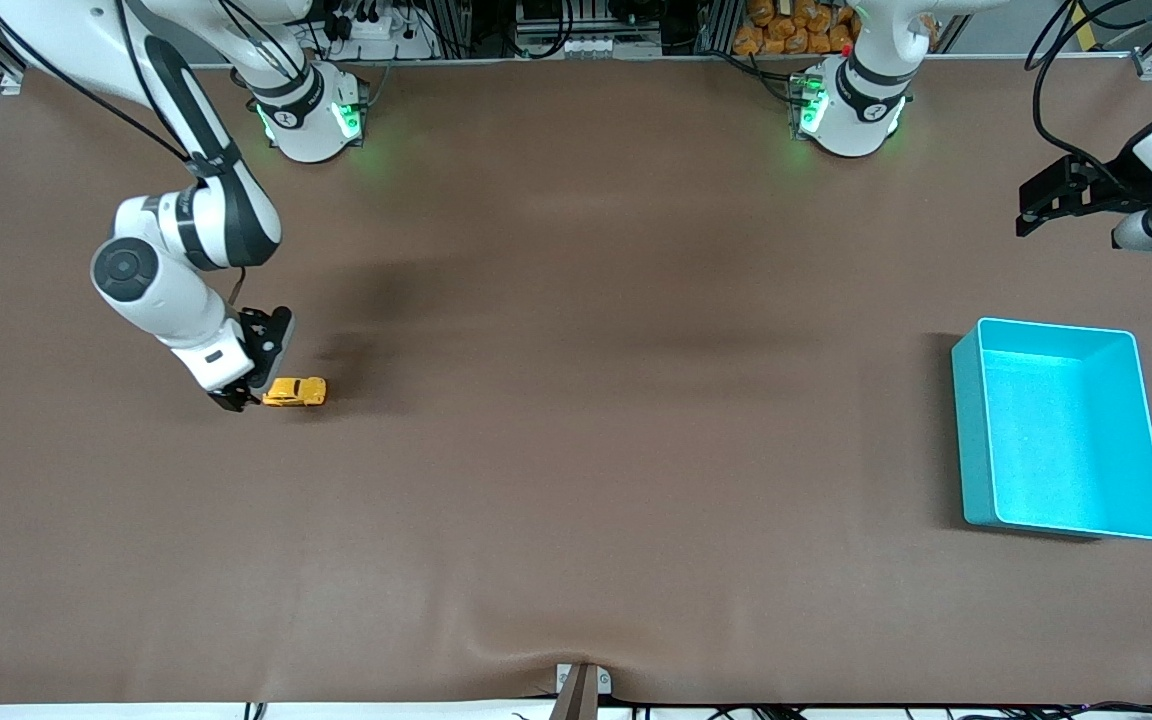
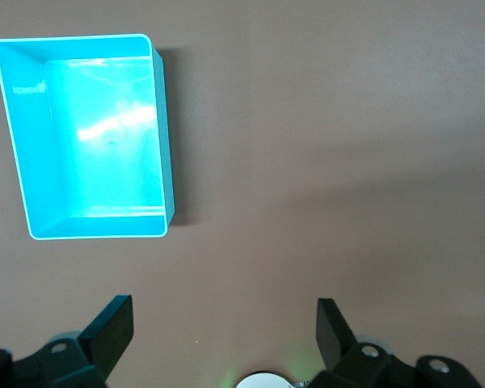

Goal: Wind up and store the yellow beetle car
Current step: 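Lower the right gripper over the yellow beetle car, then close the right gripper on the yellow car's body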

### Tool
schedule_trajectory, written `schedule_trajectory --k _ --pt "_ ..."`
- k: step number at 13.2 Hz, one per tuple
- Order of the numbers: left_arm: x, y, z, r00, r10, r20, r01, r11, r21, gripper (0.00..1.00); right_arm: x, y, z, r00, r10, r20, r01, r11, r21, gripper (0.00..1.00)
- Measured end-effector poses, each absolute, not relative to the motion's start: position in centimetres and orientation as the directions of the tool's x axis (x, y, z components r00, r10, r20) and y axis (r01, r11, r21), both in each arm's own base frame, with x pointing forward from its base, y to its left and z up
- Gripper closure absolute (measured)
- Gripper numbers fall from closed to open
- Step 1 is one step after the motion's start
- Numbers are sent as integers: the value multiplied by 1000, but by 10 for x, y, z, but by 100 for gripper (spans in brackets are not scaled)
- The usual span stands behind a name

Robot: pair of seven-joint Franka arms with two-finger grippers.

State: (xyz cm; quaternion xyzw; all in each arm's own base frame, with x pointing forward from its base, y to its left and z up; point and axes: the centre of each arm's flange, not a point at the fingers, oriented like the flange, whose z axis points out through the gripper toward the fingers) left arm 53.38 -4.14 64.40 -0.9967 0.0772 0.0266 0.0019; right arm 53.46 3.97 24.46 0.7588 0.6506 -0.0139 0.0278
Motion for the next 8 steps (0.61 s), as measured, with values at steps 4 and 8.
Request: schedule_trajectory --k 4,8 --pt "534 -41 644 987 -154 -53 -154 -988 0 0 534 54 221 79 994 -73 997 -77 30 18" --pt "534 -42 644 987 -154 -53 -155 -988 0 0 533 60 208 53 996 -77 998 -52 21 48"
